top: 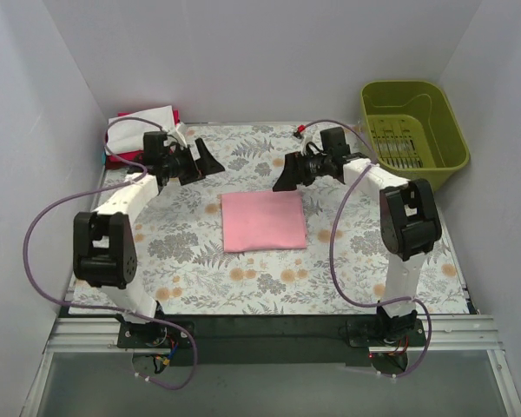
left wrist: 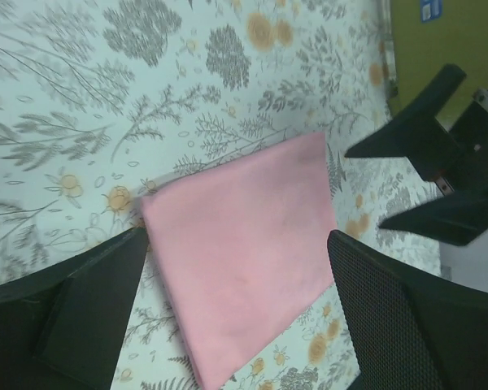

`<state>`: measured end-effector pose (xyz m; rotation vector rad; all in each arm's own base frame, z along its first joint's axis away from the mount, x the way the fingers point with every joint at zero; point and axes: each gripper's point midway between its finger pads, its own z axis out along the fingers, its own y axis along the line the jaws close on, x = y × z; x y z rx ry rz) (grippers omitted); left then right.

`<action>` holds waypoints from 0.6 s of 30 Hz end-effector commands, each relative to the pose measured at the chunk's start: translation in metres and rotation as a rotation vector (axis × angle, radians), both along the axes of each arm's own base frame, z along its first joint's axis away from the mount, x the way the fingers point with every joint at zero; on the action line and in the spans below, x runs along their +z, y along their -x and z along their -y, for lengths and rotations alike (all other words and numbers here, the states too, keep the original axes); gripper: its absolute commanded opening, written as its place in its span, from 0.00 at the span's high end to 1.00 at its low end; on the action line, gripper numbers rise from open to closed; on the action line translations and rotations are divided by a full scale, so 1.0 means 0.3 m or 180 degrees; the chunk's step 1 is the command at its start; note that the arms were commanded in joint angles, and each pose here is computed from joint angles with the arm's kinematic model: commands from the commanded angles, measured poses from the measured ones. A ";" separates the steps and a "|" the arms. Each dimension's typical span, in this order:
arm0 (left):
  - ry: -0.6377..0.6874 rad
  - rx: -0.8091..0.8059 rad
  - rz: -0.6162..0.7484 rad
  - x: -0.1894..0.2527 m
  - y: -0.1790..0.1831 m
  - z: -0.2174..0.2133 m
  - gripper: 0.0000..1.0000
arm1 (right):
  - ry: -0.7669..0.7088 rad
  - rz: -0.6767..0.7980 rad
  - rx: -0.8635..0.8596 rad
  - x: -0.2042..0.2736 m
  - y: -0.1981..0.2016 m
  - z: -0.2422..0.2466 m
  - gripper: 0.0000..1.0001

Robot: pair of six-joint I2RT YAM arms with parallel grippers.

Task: Fold and stack the t-shirts
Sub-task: Neatly place the folded tshirt to the corner

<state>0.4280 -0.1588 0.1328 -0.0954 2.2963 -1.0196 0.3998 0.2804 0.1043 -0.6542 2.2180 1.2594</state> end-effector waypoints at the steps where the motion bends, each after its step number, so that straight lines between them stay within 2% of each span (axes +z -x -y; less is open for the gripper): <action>1: -0.0501 0.0392 0.0592 0.234 0.010 -0.140 0.07 | 0.0110 0.0883 0.0427 0.277 0.119 -0.087 0.02; 2: -0.0524 0.0438 0.0555 0.253 0.026 -0.158 0.07 | 0.0360 0.1176 0.0529 0.266 0.150 -0.123 0.02; 5: -0.0694 0.0505 0.0306 0.262 0.084 -0.219 0.07 | 0.1014 0.1645 0.0504 0.246 0.204 -0.136 0.02; 8: -0.0624 0.0447 -0.0107 0.231 0.159 -0.223 0.07 | 0.1299 0.2016 0.0801 0.231 0.338 -0.244 0.02; 10: -0.0492 0.0587 -0.0350 0.193 0.196 -0.280 0.07 | 0.1456 0.2286 0.0968 0.220 0.384 -0.274 0.02; 12: -0.0420 0.0639 -0.0381 0.189 0.225 -0.298 0.07 | 0.1668 0.2566 0.1170 0.171 0.461 -0.319 0.02; 14: -0.0441 0.0641 -0.0505 0.152 0.257 -0.304 0.07 | 0.1728 0.2636 0.1421 0.122 0.525 -0.360 0.04; 18: -0.0511 0.0652 -0.0681 0.101 0.300 -0.321 0.08 | 0.1829 0.2548 0.1517 0.054 0.558 -0.416 0.19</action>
